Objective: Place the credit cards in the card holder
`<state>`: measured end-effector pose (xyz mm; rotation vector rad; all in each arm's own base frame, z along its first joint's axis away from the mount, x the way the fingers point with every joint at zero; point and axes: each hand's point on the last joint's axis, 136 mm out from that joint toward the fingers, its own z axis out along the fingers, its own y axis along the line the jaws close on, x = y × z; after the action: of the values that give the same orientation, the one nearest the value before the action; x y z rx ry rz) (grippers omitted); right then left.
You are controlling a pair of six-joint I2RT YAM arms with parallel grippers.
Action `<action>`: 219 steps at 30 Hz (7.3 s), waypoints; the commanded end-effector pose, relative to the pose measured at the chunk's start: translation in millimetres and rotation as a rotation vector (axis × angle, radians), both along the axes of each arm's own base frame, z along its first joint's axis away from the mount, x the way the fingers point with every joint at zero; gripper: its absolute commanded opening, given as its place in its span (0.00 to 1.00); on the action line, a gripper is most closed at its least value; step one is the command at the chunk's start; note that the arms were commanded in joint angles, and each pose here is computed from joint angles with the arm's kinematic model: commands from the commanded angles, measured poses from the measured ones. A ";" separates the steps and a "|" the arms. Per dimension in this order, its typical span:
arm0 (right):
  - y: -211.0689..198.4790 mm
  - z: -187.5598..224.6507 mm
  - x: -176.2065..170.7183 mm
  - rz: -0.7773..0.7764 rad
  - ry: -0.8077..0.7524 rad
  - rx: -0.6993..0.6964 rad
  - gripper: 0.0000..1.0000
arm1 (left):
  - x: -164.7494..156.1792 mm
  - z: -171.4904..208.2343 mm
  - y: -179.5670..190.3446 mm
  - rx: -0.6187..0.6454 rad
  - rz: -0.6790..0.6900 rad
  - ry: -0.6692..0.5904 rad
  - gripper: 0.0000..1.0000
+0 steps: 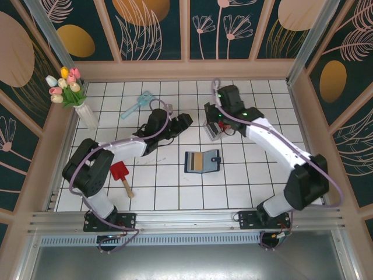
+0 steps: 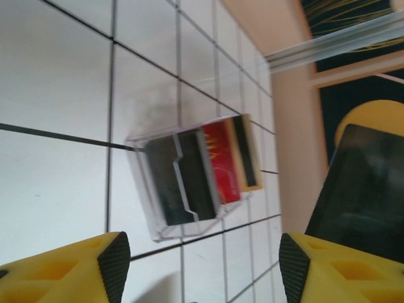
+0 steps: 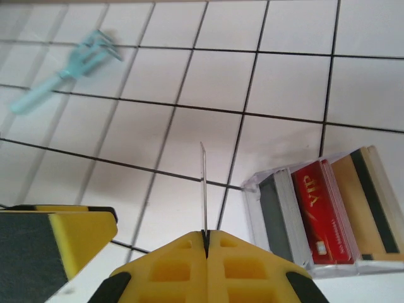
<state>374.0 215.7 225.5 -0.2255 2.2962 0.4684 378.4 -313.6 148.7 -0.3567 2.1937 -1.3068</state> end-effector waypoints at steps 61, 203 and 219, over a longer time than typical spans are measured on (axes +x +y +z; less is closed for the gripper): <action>-30.5 -168.4 -112.5 -0.113 0.552 0.279 0.40 | -118.7 -75.0 -17.7 0.045 -0.256 0.135 0.00; -112.9 -76.4 67.9 -0.239 0.202 -0.082 0.49 | 27.0 -23.5 -71.6 0.162 -0.087 0.049 0.65; -72.1 -89.1 65.0 -0.110 0.233 -0.088 0.45 | 51.6 -81.4 -97.8 0.181 -0.098 0.152 0.59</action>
<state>442.8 130.5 125.6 0.0009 2.5688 0.3969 428.8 -404.4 74.6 -0.2791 2.4426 -1.1318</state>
